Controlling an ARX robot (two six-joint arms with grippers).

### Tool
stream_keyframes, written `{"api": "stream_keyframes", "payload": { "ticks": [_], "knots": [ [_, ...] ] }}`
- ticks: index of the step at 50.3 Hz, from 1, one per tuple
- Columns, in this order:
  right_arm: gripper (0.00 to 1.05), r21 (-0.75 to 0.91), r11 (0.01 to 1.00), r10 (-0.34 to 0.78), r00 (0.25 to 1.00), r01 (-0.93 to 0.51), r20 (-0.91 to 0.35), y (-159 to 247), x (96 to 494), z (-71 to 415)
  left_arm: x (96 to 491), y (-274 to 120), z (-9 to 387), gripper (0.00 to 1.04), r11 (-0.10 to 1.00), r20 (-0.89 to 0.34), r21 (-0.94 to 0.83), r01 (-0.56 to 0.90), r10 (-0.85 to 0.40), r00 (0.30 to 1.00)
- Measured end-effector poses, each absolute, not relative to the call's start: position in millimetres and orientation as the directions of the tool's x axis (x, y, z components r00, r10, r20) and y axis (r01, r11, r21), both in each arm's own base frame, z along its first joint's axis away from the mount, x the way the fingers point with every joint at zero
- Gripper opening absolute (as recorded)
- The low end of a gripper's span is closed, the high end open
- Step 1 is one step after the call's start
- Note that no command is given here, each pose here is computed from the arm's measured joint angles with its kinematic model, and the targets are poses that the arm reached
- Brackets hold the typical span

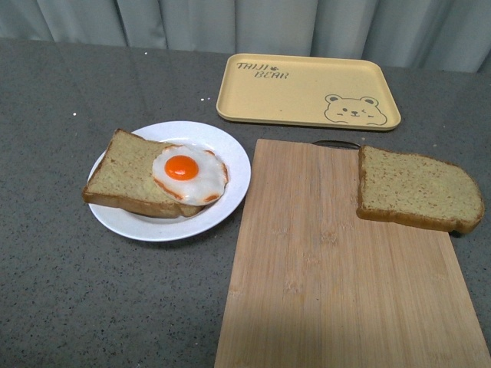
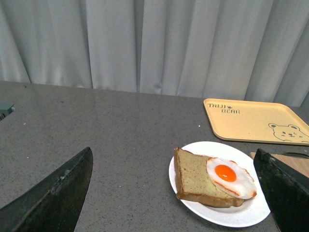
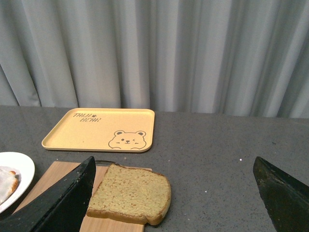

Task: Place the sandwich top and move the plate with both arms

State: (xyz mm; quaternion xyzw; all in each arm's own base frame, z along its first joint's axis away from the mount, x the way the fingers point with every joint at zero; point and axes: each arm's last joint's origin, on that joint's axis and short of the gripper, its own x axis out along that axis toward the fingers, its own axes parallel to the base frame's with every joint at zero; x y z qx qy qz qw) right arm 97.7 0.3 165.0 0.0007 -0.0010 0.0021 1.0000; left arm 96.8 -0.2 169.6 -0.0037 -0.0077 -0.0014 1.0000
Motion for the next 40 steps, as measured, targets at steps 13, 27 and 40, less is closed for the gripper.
{"api": "stream_keyframes", "payload": {
  "ticks": [13,27,40],
  "knots": [
    [0.95,0.001,1.000,0.004,1.000,-0.004,0.002,0,98,165,97,0,170,0.98,1.000,0.015,-0.007,0.003,-0.003,1.000],
    [0.95,0.001,1.000,0.004,1.000,-0.004,0.002,0,98,165,97,0,170,0.98,1.000,0.015,-0.007,0.003,-0.003,1.000],
    [0.95,-0.233,0.917,-0.344,0.938,0.324,-0.049,-6,110,166,97,0,170,0.98,1.000,0.016,-0.007,0.002,-0.002,1.000]
  ]
}}
